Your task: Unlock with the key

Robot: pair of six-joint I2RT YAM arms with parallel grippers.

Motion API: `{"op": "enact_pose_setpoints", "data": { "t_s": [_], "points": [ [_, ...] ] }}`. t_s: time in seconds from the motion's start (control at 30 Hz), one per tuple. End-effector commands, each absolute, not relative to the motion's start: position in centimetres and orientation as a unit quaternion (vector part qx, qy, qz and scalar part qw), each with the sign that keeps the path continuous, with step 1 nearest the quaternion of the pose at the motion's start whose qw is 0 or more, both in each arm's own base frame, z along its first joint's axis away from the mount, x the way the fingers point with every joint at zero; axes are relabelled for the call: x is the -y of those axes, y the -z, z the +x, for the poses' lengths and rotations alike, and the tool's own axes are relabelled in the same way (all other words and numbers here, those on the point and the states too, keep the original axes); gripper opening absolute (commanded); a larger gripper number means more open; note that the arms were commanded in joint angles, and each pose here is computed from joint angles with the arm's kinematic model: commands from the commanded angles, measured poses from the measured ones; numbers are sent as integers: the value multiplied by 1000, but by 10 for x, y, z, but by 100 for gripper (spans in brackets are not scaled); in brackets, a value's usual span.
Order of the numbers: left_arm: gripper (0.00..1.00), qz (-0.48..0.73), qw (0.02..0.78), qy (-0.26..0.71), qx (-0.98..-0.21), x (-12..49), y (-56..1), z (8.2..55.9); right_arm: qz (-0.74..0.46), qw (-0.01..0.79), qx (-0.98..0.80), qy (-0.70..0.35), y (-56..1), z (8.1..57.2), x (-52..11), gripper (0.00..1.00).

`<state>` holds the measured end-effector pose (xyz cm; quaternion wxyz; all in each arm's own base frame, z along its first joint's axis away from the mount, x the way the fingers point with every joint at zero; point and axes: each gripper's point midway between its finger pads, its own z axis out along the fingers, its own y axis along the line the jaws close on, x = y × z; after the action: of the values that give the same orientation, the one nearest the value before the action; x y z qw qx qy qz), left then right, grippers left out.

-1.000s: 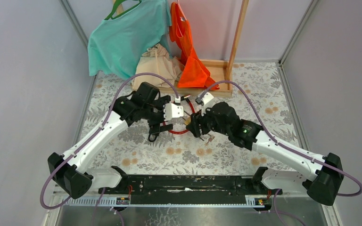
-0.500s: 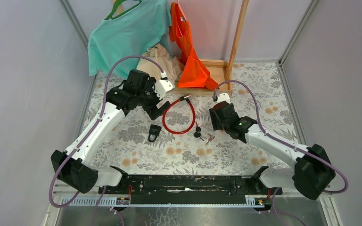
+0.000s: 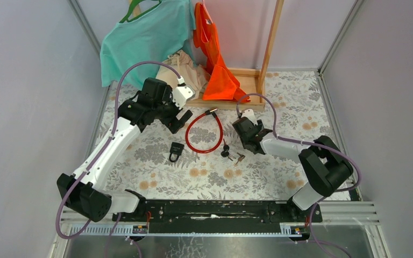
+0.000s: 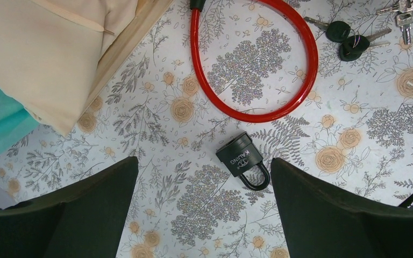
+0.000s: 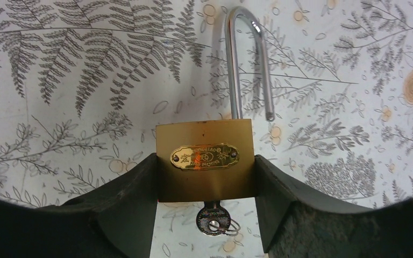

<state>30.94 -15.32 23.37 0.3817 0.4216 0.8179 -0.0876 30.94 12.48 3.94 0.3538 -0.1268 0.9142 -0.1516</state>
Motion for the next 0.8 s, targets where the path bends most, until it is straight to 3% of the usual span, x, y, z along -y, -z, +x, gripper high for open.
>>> {"op": "enact_pose_setpoints", "data": {
  "t_s": [0.0, 0.27, 0.4, 0.43, 0.47, 0.63, 0.77],
  "points": [
    [100, 408, 406, 89, -813, 155, -241, 317, -89, 400, -905, 115, -56, 342, -147, 0],
    [100, 411, 395, 94, -816, 156, -239, 313, -74, 365, -924, 90, -26, 340, -152, 0],
    [100, 413, 394, 98, -815, 156, -241, 311, -59, 362, -927, 83, -20, 342, -147, 46],
    [100, 413, 395, 100, -815, 157, -241, 310, -59, 360, -928, 81, -20, 342, -147, 63],
    [100, 413, 396, 103, -814, 158, -242, 310, -59, 358, -928, 79, -21, 343, -149, 71],
    [100, 411, 397, 109, -813, 160, -244, 309, -62, 370, -925, 55, -39, 348, -159, 87],
    [100, 412, 402, 109, -810, 159, -248, 308, -62, 391, -918, 34, -65, 349, -163, 92]
  ]
}}
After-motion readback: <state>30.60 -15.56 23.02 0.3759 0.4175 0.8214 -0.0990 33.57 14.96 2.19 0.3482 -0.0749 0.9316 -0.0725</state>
